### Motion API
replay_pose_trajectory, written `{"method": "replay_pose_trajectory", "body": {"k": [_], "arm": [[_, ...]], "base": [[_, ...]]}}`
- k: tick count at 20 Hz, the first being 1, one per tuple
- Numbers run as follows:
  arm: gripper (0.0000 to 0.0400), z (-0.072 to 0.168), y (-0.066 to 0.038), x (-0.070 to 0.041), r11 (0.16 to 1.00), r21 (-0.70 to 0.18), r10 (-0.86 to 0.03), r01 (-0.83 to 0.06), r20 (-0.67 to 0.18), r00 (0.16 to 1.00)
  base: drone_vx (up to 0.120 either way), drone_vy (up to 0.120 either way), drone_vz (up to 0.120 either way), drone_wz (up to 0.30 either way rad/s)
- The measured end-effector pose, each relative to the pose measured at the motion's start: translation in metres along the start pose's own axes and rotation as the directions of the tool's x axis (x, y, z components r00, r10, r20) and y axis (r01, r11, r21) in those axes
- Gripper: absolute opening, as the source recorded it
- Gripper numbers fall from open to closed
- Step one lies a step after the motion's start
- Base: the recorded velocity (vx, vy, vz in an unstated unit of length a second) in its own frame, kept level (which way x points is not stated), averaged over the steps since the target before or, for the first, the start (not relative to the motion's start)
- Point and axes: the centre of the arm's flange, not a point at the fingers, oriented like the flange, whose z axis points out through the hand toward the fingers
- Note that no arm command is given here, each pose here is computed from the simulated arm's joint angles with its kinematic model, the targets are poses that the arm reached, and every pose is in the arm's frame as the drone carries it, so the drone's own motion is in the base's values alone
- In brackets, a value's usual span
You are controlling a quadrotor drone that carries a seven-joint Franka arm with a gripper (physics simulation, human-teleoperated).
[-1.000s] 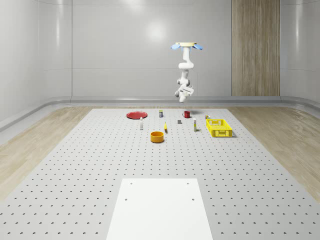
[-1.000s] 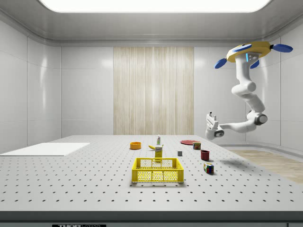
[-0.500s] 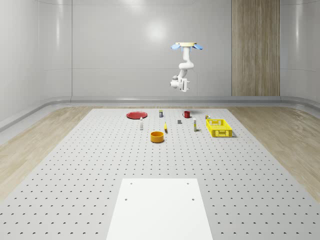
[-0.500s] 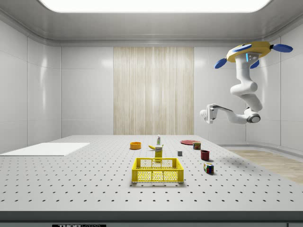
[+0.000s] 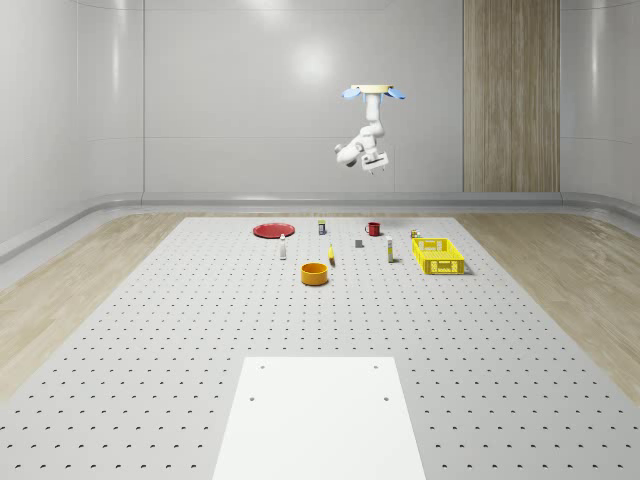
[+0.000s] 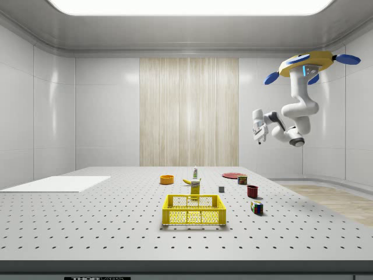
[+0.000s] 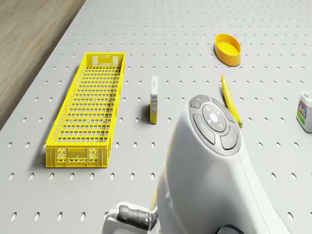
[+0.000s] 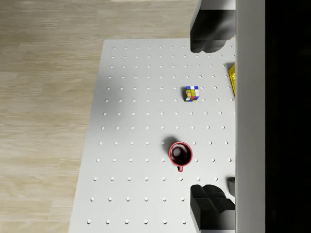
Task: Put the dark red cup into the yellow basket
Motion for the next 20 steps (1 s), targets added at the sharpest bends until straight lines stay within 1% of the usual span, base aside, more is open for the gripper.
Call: {"method": "replay_pose_trajectory", "body": {"k": [2,5,6,12,20], "arm": [[0.04,0.0,-0.005,-0.005,0.999,-0.049,-0.003,0.0,-0.051,0.999],[0.04,0.0,-0.01,-0.01,0.995,-0.095,-0.008,-0.001,-0.1,0.995],[0.04,0.001,-0.011,-0.011,0.994,-0.106,-0.01,-0.002,-0.111,0.994],[0.04,0.001,-0.014,-0.015,0.99,-0.141,-0.015,-0.006,-0.149,0.989],[0.04,0.002,-0.016,-0.016,0.988,-0.155,-0.018,-0.008,-0.163,0.986]], "base": [[0.12,0.0,0.0,0.0],[0.12,0.0,-0.12,0.0],[0.04,0.0,-0.12,0.0],[0.0,0.0,-0.12,0.0],[0.0,0.0,-0.12,0.0]]}}
